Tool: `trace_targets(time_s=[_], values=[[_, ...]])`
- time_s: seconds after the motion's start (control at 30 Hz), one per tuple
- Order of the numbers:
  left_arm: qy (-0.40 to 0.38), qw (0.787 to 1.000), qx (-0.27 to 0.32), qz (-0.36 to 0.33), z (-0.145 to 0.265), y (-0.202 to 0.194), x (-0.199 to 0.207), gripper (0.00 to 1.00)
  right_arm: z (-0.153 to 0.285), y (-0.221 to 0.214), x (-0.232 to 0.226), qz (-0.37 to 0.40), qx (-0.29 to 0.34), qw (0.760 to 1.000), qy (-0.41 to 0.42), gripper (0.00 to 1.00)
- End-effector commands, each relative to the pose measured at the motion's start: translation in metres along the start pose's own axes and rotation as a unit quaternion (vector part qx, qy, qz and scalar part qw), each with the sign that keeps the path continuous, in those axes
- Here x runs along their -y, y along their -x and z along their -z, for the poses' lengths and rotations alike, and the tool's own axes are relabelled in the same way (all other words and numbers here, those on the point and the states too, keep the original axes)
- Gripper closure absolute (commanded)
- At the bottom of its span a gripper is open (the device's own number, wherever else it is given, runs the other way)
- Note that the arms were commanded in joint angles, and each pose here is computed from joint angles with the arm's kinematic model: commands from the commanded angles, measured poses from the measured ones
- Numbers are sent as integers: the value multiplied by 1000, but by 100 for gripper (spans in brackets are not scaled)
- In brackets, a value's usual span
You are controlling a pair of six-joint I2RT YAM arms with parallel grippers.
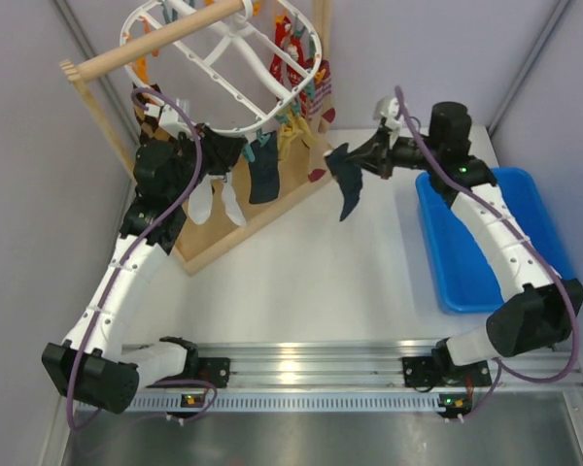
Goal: Clip the socks to the hanger
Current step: Clamp the sock onto the hanger.
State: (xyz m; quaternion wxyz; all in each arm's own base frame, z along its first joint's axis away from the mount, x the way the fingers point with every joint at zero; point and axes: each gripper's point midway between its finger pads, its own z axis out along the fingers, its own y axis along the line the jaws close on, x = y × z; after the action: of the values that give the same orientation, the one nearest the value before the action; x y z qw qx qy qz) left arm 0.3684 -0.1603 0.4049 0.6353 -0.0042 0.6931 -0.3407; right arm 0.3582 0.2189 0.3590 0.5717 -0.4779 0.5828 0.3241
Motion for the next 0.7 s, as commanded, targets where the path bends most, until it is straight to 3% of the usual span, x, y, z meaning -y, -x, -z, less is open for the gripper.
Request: trace_targets(time_s=[0.0, 0.13, 0.33, 0.67], values=[[-38, 999, 19, 7, 2, 17, 18, 100, -39, 27, -20, 59, 44, 997, 30, 100], [-44, 999, 15, 18, 3, 13, 18, 100, -92, 25, -58, 68, 46, 993, 88, 100], [-52, 998, 11, 27, 2, 12, 21, 100, -131, 28, -94, 91, 55, 986, 127, 100], [-68, 997, 2, 36, 4, 8, 26, 100, -160, 34, -83, 108, 85, 984, 110, 100]])
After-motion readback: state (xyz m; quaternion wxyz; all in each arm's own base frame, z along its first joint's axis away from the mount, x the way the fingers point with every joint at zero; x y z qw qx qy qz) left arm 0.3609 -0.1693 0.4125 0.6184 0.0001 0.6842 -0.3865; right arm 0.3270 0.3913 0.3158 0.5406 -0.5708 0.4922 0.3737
